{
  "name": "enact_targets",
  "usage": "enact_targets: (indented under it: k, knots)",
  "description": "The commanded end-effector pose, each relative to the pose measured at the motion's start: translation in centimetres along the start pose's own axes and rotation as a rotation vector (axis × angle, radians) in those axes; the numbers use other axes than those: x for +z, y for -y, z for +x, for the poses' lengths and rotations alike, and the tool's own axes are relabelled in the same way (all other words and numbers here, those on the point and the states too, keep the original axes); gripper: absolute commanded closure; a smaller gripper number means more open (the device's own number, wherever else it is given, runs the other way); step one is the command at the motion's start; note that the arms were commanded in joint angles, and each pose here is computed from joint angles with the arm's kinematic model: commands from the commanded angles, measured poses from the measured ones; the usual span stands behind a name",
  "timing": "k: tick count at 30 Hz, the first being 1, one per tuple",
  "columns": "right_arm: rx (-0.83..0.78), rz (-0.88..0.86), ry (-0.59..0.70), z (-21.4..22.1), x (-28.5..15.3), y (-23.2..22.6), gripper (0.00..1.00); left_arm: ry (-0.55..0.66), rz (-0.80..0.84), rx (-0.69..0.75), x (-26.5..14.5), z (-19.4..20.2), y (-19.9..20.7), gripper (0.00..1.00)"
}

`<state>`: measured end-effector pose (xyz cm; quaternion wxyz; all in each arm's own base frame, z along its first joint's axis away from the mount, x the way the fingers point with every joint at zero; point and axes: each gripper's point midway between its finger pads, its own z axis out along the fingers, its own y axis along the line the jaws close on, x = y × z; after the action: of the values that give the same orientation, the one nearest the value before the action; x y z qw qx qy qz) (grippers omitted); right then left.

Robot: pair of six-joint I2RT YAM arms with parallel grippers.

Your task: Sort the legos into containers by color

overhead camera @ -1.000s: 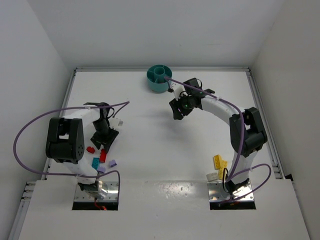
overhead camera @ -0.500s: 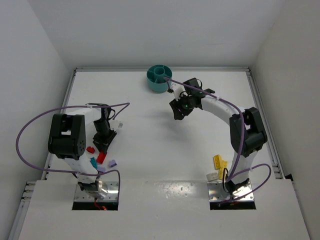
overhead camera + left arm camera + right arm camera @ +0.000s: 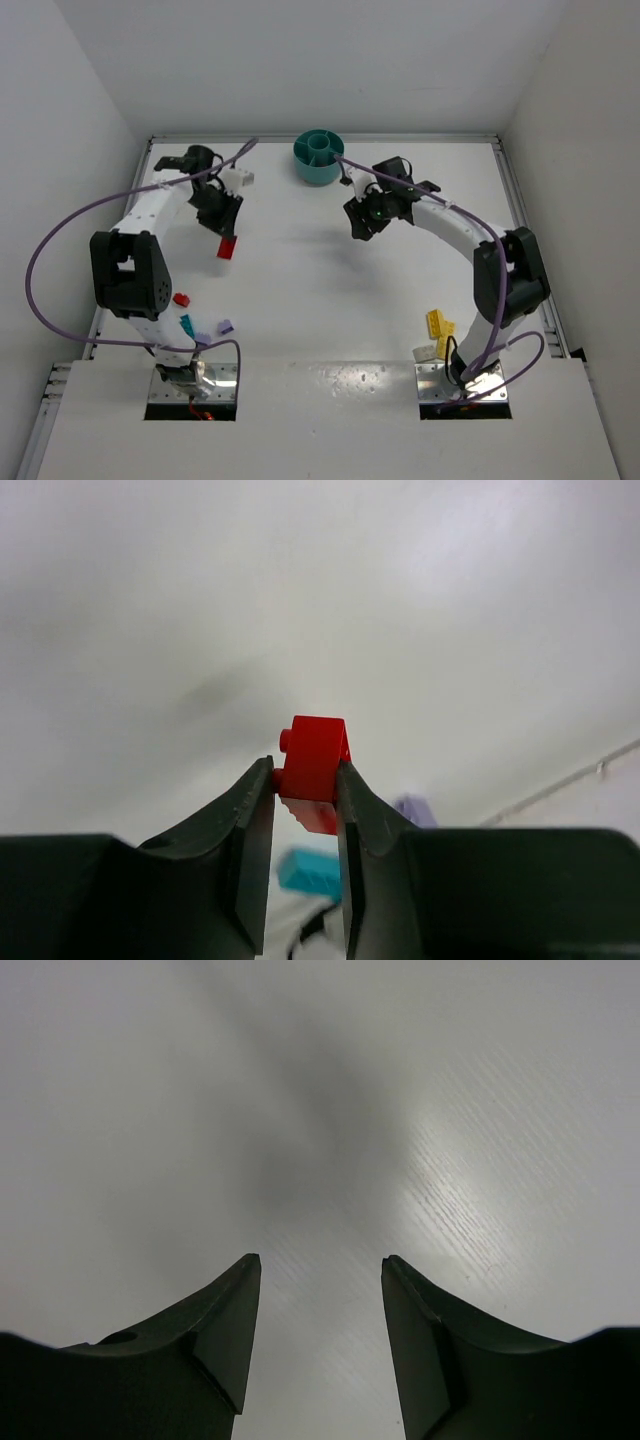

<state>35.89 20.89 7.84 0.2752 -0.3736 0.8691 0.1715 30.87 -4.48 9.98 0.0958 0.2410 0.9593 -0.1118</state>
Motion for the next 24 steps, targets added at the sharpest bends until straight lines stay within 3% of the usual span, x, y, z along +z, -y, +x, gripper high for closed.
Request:
enact_targets:
  k: [1,4,10,16,24]
  knots:
    - [-0.016,0.059,0.104,-2.5,-1.8,0.6,0.48,0.291,0.088,0.143,-3.7,-6.6,2.3,1.0]
    - [0.009,0.088,0.111,-2.4,-2.1,1.2,0.49,0.52,0.094,0.231,-5.5,-11.4,2.7,0.99]
    - [0.074,0.107,0.105,-1.8,-2.2,2.5,0.49,0.838,0.057,0.427,-7.3,-20.8,4.0,0.97]
    - [0.113,0.122,0.113,-2.3,-2.3,4.5,0.49,0.971,0.053,0.574,-6.8,-26.9,6.1,0.99]
    - [0.154,0.116,0.122,-2.7,-2.2,6.0,0.49,1.13,0.101,0.563,-6.3,-31.8,6.8,1.0]
